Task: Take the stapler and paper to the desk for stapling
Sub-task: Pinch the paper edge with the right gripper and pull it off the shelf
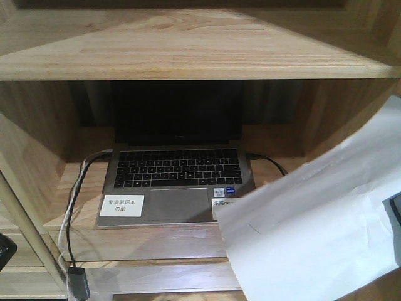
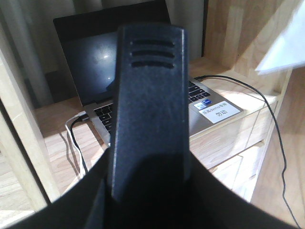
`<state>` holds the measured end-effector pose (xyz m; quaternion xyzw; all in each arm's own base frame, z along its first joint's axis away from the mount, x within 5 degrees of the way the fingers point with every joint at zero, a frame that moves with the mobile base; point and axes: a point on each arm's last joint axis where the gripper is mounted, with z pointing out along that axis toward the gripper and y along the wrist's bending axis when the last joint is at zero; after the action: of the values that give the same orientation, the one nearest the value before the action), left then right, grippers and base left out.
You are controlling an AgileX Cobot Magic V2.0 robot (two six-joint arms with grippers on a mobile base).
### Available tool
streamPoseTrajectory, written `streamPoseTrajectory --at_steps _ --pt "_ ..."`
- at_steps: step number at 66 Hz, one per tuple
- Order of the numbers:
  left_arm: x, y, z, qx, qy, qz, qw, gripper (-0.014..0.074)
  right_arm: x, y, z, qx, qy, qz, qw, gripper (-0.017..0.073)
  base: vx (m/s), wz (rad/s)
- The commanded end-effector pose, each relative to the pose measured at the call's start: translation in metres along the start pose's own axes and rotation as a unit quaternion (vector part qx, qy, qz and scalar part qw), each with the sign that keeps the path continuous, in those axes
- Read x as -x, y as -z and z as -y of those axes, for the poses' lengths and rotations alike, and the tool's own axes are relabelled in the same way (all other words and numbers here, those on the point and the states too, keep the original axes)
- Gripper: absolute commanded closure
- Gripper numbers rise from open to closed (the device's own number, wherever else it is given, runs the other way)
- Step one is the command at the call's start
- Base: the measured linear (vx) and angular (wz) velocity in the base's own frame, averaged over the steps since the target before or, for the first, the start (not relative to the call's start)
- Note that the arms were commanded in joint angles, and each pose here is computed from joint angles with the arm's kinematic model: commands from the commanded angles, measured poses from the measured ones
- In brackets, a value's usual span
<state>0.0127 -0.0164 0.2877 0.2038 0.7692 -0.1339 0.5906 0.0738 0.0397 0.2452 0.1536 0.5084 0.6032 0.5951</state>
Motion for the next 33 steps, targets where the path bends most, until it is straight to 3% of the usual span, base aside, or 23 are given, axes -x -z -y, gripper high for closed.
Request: streamPoseTrajectory --at_steps 1,33 --pt "0.0186 0.0038 -0.0013 0.005 0.010 0.066 0.998 0.0600 0.0002 0.0004 -0.0033 0.023 0.001 0.003 1.000 0.0561 0.00 0.00" --pt "0.0186 0.0038 -0.0013 0.005 0.010 0.066 0.998 0.0600 0.0001 0.0004 -0.0033 0.022 0.000 0.003 1.000 0.0561 0.00 0.00"
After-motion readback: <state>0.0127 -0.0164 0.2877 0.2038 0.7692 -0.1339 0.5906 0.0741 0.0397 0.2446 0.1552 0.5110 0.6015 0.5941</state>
